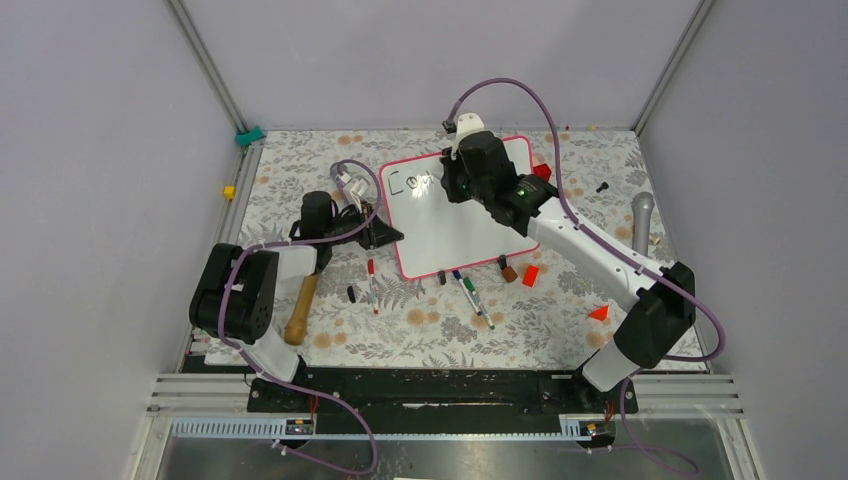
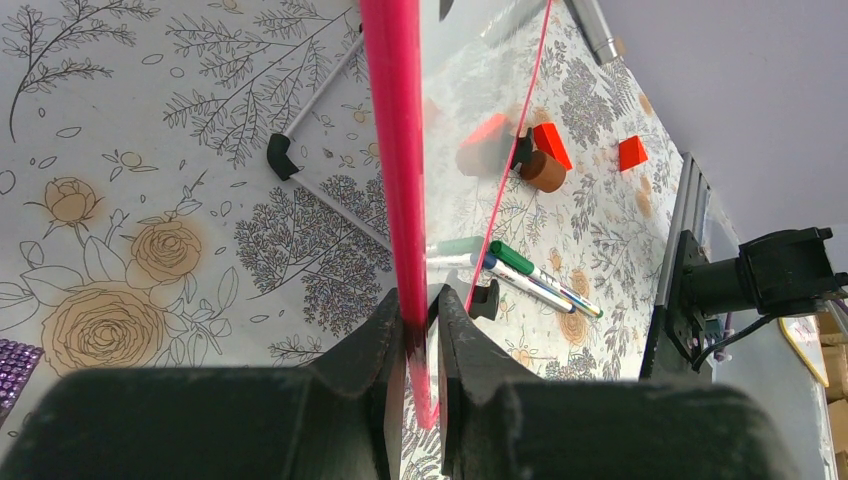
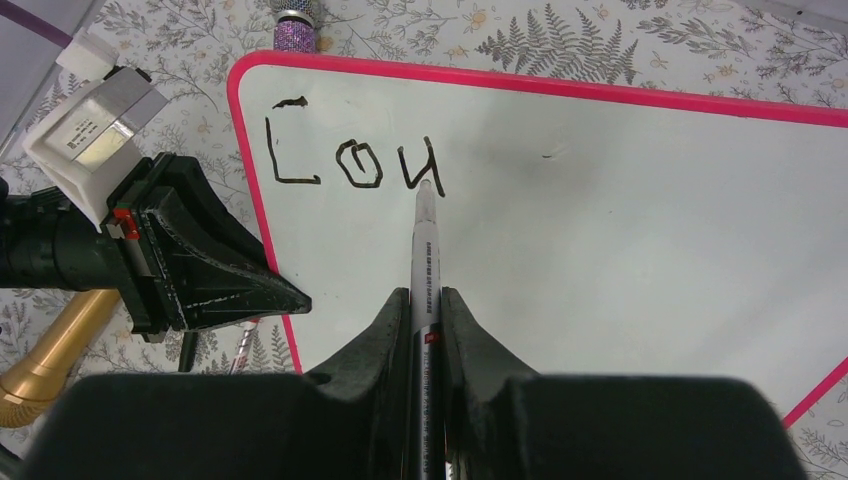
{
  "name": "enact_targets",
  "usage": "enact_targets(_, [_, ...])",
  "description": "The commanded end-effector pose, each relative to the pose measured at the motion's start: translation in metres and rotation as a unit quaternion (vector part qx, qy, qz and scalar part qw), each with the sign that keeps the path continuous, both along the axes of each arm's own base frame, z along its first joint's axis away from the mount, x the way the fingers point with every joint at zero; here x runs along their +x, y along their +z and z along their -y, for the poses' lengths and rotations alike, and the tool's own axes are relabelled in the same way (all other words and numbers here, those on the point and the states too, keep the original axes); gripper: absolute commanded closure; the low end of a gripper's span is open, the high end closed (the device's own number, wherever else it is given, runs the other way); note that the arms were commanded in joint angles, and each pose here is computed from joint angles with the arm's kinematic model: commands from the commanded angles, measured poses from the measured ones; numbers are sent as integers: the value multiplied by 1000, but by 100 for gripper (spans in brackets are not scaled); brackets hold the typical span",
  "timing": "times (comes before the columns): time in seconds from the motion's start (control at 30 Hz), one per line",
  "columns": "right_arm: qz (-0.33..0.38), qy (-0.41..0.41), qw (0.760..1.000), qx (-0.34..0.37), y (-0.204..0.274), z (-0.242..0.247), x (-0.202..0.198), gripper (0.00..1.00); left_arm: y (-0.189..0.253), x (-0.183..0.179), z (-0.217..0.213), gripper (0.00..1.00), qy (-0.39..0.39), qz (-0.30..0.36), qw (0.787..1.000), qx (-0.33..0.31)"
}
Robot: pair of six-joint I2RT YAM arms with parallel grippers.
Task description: Write a sentence on the whiteboard
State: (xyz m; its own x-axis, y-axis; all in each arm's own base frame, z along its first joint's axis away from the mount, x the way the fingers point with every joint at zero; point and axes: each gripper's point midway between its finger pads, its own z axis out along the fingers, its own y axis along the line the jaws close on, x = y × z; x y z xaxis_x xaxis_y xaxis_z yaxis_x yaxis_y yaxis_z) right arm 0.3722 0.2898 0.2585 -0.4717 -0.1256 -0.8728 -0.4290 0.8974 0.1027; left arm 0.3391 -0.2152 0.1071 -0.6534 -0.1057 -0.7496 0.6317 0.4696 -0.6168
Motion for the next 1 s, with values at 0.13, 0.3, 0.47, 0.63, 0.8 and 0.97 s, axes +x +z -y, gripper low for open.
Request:
enact_targets(0.13, [6, -6, 1000, 8, 10, 0, 4, 100, -24, 11, -8, 100, 24, 1, 999, 42])
enact_targets(0.3, [1, -20, 1000, -1, 9, -1, 12, 100, -25, 11, -8, 100, 23, 0, 999, 41])
enact_targets(0.47, [-4, -33, 999, -4, 11, -2, 18, 100, -25, 10, -8, 100, 24, -1, 999, 42])
enact_targets(0.63, [-8, -41, 999, -20, 10, -1, 20, 100, -26, 12, -10, 100, 30, -5, 998, 46])
enact_targets(0.8, [1, -53, 997, -52, 11, 2, 21, 100, -27, 13, -10, 100, 33, -6, 998, 47])
enact_targets(0.97, [3, -54, 996, -69, 10, 0, 21, 100, -28, 13, -11, 100, 36, -8, 998, 49])
